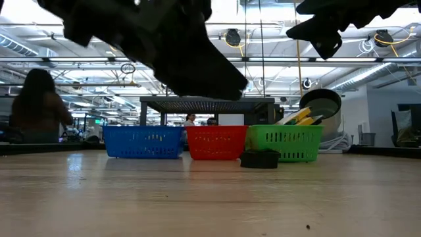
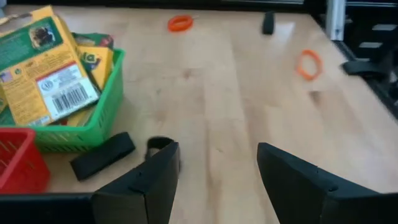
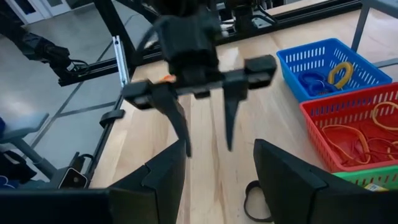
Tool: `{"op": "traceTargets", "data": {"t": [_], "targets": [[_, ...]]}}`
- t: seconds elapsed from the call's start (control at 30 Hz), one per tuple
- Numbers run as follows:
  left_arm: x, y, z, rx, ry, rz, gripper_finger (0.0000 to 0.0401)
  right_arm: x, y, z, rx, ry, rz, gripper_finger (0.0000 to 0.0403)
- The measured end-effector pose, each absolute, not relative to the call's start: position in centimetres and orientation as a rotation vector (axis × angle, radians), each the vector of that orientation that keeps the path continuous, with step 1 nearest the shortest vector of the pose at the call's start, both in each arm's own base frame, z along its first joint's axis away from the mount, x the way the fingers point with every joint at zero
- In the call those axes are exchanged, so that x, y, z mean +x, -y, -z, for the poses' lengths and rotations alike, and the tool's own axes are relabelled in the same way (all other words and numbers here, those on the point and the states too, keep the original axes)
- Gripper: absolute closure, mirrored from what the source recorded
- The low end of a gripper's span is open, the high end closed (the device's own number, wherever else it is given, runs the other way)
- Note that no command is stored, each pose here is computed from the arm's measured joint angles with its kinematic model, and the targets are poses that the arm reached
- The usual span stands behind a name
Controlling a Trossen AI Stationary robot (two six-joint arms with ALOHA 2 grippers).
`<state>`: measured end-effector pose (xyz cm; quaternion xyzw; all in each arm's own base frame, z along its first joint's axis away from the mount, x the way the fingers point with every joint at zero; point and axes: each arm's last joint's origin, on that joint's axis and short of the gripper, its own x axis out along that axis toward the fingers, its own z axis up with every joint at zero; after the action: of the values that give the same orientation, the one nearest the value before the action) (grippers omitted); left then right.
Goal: Pick & Place Office Desk Supplies
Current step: Put the black rubber band into the red bin
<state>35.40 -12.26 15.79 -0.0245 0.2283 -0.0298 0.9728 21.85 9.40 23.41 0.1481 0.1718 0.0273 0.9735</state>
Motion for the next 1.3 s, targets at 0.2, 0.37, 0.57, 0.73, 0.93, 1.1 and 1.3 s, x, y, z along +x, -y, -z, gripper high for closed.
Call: {"op": "traceTargets", "data": {"t": [0.2, 0.37, 0.57, 0.73, 0.93, 1.1, 1.3], "targets": [[36.5, 11.5, -12.5, -0.017, -0.488, 0.039, 0.0176, 21.9, -9.4, -23.5, 0.296, -0.341, -0.057, 0.0220], [36.8, 11.2, -11.0, -0.016, -0.501, 0.034, 0.0176, 21.9, -9.4, -23.5, 0.291, -0.341, -0.058, 0.0220], [37.0, 10.6, -10.8, 0.014, -0.504, 0.026, 0.0176, 21.9, -9.4, -23.5, 0.291, -0.340, -0.058, 0.0220], [37.2, 10.0, -10.8, 0.023, -0.505, 0.014, 0.0176, 21.9, -9.4, -23.5, 0.291, -0.340, -0.057, 0.0220], [37.3, 9.5, -10.4, 0.021, -0.519, 0.000, 0.0176, 21.9, -9.4, -23.5, 0.291, -0.340, -0.057, 0.0220], [37.3, 9.6, -9.9, 0.011, -0.532, -0.004, 0.0176, 21.9, -9.4, -23.5, 0.290, -0.340, -0.057, 0.0220], [37.3, 9.6, -10.0, 0.006, -0.527, -0.005, 0.0176, 21.9, -9.4, -23.5, 0.284, -0.340, -0.058, 0.0220]]}}
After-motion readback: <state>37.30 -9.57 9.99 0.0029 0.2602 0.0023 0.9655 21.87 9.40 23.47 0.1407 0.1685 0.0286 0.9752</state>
